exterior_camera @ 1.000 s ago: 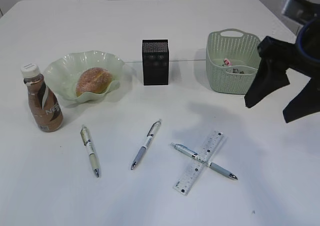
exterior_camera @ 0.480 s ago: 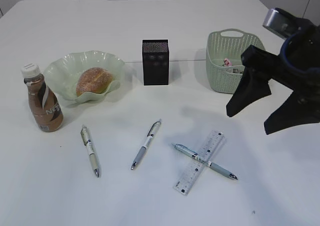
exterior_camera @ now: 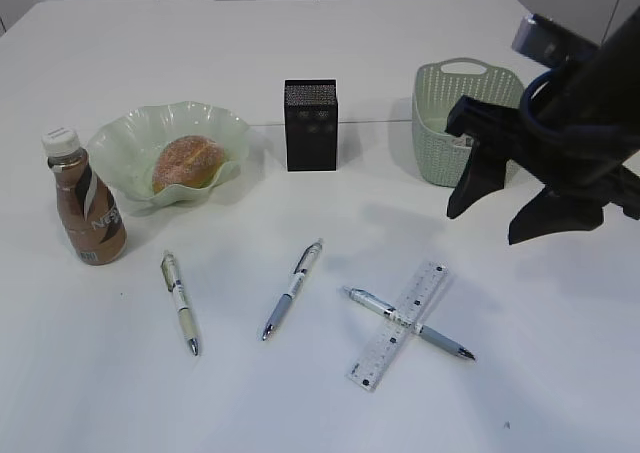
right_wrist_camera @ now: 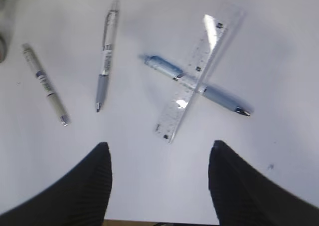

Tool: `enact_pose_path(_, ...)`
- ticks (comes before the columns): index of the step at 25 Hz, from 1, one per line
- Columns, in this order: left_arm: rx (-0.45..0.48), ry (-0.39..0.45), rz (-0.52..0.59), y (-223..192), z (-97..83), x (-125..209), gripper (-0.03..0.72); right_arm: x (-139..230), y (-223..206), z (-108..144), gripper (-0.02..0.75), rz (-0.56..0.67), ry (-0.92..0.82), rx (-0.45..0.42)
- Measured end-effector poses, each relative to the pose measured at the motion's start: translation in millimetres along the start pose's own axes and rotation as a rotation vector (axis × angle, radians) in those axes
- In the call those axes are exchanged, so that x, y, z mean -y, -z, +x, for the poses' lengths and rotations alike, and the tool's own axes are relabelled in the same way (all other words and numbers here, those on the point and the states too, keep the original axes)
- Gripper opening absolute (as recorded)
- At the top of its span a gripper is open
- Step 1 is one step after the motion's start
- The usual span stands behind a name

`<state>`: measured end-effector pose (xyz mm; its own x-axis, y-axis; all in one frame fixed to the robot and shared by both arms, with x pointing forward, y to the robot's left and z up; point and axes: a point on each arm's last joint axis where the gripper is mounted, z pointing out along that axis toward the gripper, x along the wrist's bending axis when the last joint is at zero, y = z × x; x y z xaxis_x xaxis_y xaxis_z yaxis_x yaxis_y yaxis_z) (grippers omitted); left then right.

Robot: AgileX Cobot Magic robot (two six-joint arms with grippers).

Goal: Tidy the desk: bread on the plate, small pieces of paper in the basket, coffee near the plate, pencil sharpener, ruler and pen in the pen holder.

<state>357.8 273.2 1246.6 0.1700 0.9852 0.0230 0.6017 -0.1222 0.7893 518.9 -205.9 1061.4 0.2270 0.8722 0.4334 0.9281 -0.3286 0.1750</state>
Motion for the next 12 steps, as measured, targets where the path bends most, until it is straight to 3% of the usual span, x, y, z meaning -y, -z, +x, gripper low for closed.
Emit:
enact_pose_path(4, -0.004, -0.011, 0.028, -1, 1.8, 21, 0.456, 0, -28, 0, 0.467, 0.015, -0.035, 0.125)
enact_pose_path(12, -0.078, -0.057, 0.127, -20, 8.6, 61, 0.456, -8, -65, -4, 0.465, 0.024, -0.191, 0.171)
